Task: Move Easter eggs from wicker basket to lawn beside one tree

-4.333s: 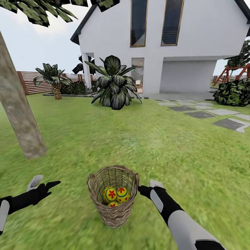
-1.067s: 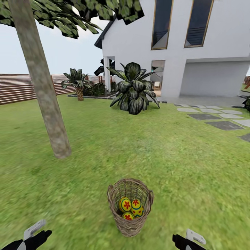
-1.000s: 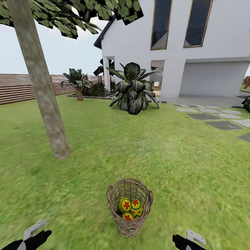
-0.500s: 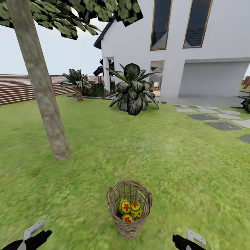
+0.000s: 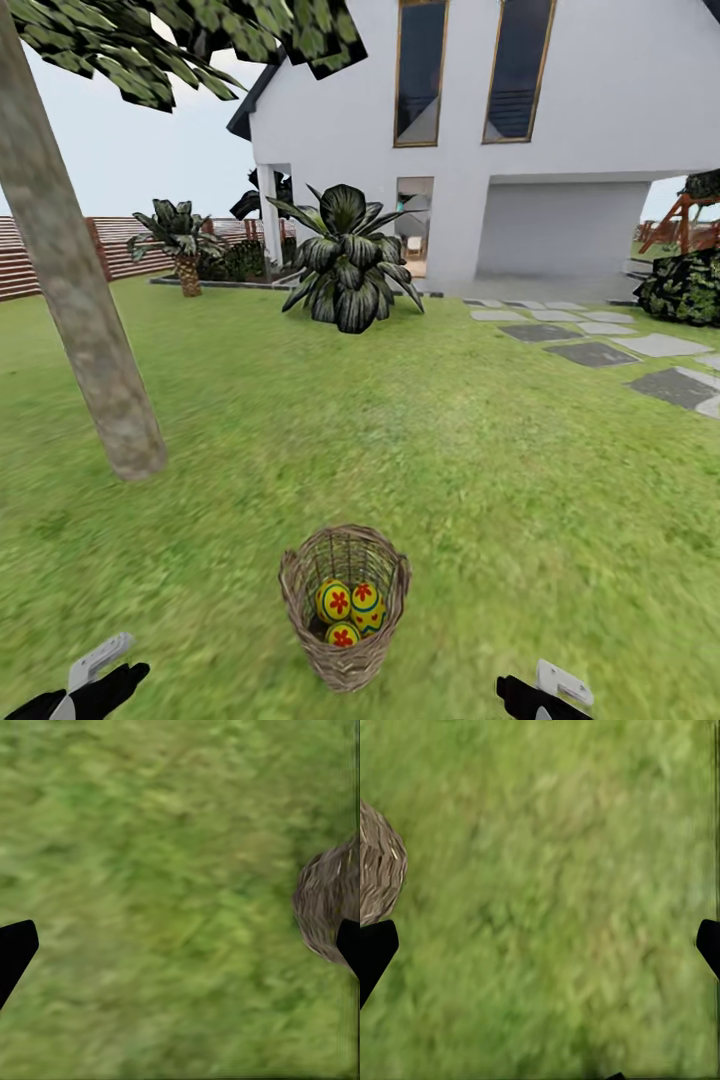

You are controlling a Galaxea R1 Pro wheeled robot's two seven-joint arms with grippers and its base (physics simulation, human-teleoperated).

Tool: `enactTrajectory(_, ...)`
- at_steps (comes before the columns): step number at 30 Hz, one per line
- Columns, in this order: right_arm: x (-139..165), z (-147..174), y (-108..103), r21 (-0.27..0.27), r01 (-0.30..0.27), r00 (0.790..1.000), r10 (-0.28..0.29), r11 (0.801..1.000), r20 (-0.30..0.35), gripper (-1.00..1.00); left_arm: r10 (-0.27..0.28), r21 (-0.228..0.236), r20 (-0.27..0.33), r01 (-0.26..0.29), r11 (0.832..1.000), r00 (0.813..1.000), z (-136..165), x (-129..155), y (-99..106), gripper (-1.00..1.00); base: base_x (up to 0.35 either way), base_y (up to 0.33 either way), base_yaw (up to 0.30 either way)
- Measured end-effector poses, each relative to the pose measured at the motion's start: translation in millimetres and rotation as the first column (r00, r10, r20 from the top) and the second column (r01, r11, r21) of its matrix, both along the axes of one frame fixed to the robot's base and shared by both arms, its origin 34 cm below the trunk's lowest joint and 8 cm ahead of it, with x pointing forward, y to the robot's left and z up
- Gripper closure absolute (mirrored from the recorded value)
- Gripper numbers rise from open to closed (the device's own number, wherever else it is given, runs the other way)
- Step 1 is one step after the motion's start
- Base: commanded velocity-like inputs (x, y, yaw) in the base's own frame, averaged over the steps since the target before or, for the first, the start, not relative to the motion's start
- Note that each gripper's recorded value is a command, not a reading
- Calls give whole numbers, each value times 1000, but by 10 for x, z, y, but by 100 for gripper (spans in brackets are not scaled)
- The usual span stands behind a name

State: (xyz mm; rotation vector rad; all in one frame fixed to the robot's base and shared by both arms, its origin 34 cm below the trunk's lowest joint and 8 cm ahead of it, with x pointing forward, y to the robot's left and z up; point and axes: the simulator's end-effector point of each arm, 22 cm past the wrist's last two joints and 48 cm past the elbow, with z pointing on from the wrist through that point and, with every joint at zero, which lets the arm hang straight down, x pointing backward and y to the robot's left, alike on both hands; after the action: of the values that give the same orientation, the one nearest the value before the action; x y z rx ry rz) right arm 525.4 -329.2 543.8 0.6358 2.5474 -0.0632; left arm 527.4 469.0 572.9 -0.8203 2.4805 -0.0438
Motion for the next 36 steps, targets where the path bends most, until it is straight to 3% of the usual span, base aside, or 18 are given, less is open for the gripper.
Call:
enactTrajectory(4, 0, 67, -8, 0, 1, 1000, -1, 1000, 0, -100, 0, -9, -4, 0, 1000, 1000, 86, 24, -2, -100, 0, 0, -280)
enactTrajectory(7, -1, 119, -49, -4, 5, 1000, -5, 1000, 0, -100, -5, -51, -44, 2, 999, 999, 171, 36, -43, -100, 0, 0, -281)
enactTrajectory(16, -6, 257, -74, -11, 0, 1000, 0, 1000, -3, -100, -20, -74, -22, 18, 997, 1000, 929, 450, 122, -100, 0, 0, -228)
enactTrajectory(20, 2, 318, -33, -12, -10, 1000, 10, 1000, -3, -100, -54, -78, -12, 53, 996, 998, 1067, 575, -41, -100, 0, 0, -37)
enactTrajectory(26, 80, 456, 59, -4, -20, 1000, 20, 1000, 12, -100, -226, -55, -31, 224, 973, 974, 1149, 807, -647, -100, 0, 0, -5)
enactTrajectory(29, 457, 778, 59, -4, -28, 997, 28, 1000, 78, -100, -274, -65, -4, 273, 960, 962, 1312, 1040, -955, -100, 0, 0, 0)
enactTrajectory(33, 808, 1138, 78, 8, -40, 991, 39, 999, 124, -100, -288, -61, 18, 289, 955, 957, 1500, 1217, -1045, -100, 0, 0, 0)
enactTrajectory(36, 1380, 1736, 211, 16, -59, 968, 53, 998, 245, -100, -292, -58, 27, 293, 954, 956, 1592, 1280, -1082, -100, 0, 0, 0)
